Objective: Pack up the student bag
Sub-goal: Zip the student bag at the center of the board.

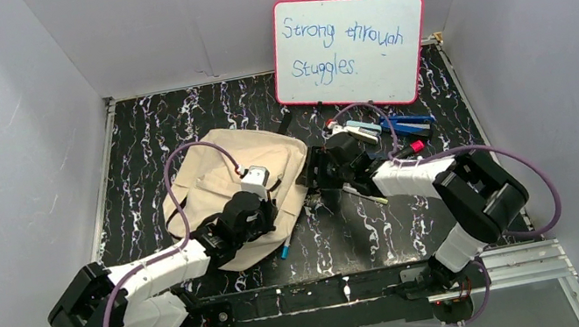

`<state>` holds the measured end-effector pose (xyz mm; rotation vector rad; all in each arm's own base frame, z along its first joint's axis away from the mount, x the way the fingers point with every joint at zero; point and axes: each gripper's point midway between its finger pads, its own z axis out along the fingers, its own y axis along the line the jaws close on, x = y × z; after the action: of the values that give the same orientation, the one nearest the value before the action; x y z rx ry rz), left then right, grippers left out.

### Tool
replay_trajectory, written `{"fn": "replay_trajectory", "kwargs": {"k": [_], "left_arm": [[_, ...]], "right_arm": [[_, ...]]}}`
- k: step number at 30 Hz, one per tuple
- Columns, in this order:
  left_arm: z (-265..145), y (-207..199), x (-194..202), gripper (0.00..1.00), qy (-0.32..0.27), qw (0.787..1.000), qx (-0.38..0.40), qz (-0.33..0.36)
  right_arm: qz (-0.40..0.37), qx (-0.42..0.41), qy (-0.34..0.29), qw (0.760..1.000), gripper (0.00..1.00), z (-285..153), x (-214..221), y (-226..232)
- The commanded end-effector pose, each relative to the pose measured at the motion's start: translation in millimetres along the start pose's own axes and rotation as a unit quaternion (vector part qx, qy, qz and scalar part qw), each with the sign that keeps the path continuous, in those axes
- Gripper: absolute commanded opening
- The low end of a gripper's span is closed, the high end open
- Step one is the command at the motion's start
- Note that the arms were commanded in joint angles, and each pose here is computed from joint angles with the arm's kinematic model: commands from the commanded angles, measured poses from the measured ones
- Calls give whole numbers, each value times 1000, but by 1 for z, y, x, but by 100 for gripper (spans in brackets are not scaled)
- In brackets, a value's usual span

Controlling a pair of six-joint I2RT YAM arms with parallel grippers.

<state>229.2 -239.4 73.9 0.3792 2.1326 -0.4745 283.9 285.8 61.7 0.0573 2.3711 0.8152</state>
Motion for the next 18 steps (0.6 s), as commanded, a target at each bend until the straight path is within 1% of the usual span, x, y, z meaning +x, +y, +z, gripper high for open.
{"fn": "replay_trajectory", "kwargs": {"k": [1, 3, 5, 6, 7, 8, 10, 12, 13, 14, 18], "left_arm": [[-4, -3, -17, 0, -24, 1000, 5, 2], [-4, -4, -19, 0, -23, 1000, 5, 2], [-4, -4, -21, 0, -24, 1000, 4, 1], [-5, -5, -22, 0, -25, 1000, 5, 1], [-5, -5, -23, 0, -25, 1000, 6, 2], [-6, -6, -24, 0, -26, 1000, 6, 2], [-8, -4, -27, 0, -27, 1000, 1, 3], [-11, 1, -34, 0, -27, 999, -22, -1], [-12, 5, -37, 0, -27, 999, -34, -2], [-14, 7, -39, 0, -27, 999, -41, 0], [-20, 7, -45, 0, -20, 999, -45, 13]], "right_arm": [[34, -91, 16, 995, 70, 4, 1, 37], [47, -106, 26, 993, 66, 10, 6, 39], [55, -123, 29, 990, 58, 13, 5, 43], [57, -132, 27, 989, 52, 14, 3, 45], [58, -137, 23, 989, 49, 16, 0, 45], [57, -140, 18, 988, 44, 17, -4, 45], [45, -145, 7, 988, 27, 18, -15, 46], [37, -144, -7, 989, 11, 18, -27, 46], [34, -142, -15, 989, 4, 17, -33, 45], [31, -140, -23, 989, 0, 16, -40, 44], [26, -130, -45, 990, 0, 14, -64, 39]]}}
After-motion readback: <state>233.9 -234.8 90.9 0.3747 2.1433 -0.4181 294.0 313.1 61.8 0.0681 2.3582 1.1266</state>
